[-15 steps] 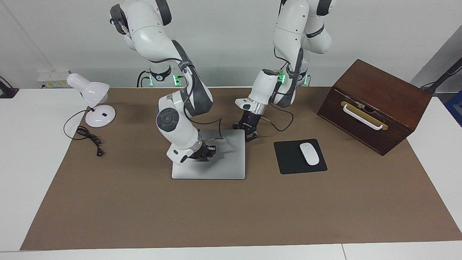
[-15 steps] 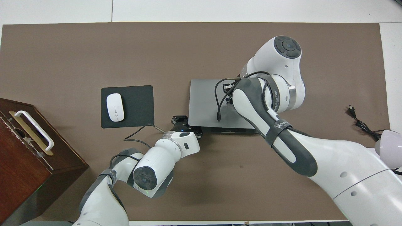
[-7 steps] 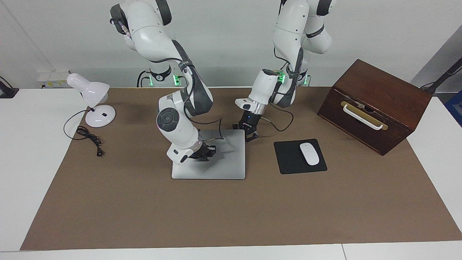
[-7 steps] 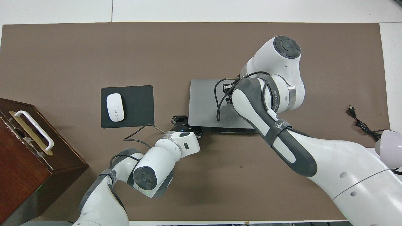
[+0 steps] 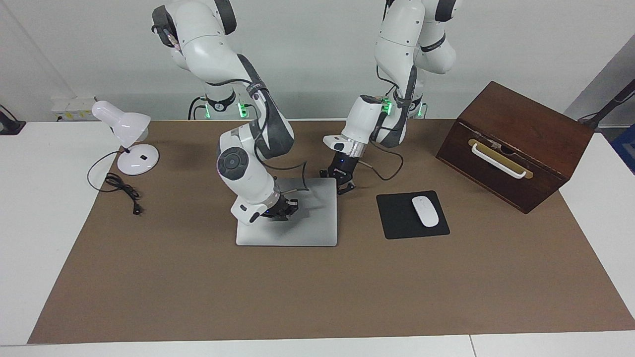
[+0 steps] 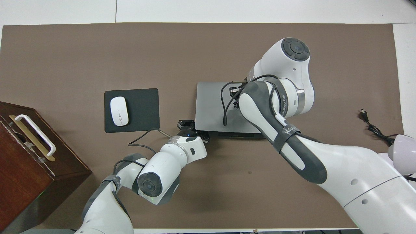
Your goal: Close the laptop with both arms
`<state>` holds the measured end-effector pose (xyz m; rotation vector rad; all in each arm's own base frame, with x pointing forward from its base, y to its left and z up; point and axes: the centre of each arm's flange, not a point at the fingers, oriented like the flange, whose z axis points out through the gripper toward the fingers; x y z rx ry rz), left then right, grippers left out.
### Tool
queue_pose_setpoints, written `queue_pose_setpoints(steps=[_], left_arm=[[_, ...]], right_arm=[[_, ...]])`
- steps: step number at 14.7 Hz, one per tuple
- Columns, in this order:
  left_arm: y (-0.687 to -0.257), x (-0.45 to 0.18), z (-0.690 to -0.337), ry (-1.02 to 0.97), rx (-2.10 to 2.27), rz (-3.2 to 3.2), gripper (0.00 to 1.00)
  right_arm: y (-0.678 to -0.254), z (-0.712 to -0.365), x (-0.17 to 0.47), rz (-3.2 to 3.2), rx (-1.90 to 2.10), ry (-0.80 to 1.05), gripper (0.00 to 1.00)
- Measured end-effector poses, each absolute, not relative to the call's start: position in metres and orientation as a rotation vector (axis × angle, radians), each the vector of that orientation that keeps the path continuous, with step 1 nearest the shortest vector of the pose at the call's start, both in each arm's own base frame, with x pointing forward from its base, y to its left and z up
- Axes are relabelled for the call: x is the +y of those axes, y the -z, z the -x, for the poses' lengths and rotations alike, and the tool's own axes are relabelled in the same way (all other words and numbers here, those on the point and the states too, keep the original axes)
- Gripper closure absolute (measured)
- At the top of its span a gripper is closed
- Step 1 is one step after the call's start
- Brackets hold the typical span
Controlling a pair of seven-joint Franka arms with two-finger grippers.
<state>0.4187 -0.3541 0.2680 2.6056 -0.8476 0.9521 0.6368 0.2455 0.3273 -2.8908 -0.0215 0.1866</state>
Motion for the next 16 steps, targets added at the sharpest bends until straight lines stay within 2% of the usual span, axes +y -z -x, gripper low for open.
queue_pose_setpoints(steps=[16], left_arm=[[-0.2658, -0.3468, -0.4104, -0.971, -0.856, -2.597, 0.99]], right_arm=[[-0.3254, -0.6349, 0.2477, 2.893, -0.012, -0.195, 0.99]])
